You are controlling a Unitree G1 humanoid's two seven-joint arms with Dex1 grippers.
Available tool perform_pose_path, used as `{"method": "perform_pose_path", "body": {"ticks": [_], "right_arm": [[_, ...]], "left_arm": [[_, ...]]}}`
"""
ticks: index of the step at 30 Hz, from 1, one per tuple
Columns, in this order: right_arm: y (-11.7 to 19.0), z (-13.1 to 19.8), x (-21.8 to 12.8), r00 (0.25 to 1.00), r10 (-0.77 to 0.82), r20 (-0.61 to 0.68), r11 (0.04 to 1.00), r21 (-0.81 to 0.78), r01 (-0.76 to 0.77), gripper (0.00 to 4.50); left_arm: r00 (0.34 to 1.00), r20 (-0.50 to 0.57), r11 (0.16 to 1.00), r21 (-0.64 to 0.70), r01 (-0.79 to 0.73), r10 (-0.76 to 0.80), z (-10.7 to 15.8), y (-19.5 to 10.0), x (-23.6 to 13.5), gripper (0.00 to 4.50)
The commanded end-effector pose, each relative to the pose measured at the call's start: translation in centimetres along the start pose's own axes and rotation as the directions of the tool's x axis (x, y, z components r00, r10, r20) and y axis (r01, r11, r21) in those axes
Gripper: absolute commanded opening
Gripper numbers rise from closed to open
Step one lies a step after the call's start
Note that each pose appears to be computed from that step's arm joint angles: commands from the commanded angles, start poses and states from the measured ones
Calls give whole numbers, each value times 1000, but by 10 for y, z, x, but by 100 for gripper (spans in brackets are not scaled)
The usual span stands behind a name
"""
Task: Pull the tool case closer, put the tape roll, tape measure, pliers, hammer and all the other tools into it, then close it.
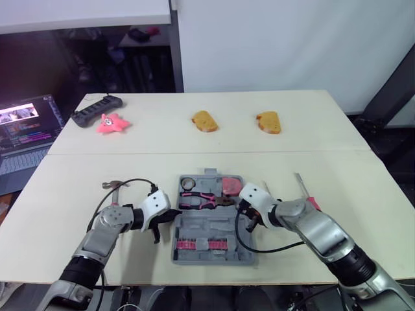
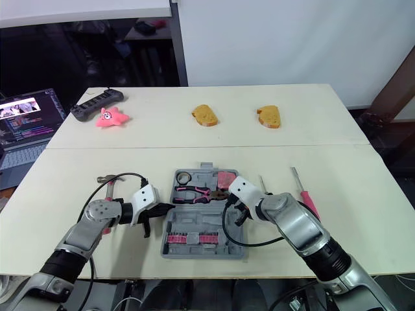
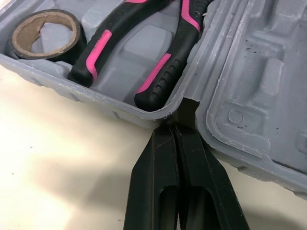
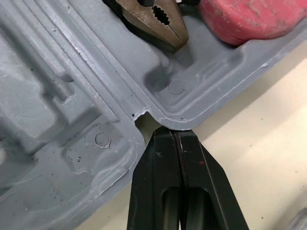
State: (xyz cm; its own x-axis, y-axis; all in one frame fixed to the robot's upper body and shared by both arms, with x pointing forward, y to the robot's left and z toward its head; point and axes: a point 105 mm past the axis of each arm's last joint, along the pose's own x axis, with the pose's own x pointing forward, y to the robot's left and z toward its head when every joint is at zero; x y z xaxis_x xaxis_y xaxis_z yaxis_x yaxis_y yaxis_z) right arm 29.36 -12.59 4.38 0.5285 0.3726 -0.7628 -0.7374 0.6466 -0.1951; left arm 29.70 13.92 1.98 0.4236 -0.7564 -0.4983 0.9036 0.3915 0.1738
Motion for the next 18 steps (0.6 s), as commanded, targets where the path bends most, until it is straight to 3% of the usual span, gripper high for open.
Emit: {"method": "perform_pose_path", "body": {"ticks": [1,18], "right_arm": [[5,19,-1,997,20,68,999,-37,-18,0],[4,16,-3,998,21,58,999,-36,-19,0]], "left_arm": [[997,-3,997,1,79,-79,1,-19,11,7],[997,-13,997,-2,71,-71,-2,-18,7,7]]}}
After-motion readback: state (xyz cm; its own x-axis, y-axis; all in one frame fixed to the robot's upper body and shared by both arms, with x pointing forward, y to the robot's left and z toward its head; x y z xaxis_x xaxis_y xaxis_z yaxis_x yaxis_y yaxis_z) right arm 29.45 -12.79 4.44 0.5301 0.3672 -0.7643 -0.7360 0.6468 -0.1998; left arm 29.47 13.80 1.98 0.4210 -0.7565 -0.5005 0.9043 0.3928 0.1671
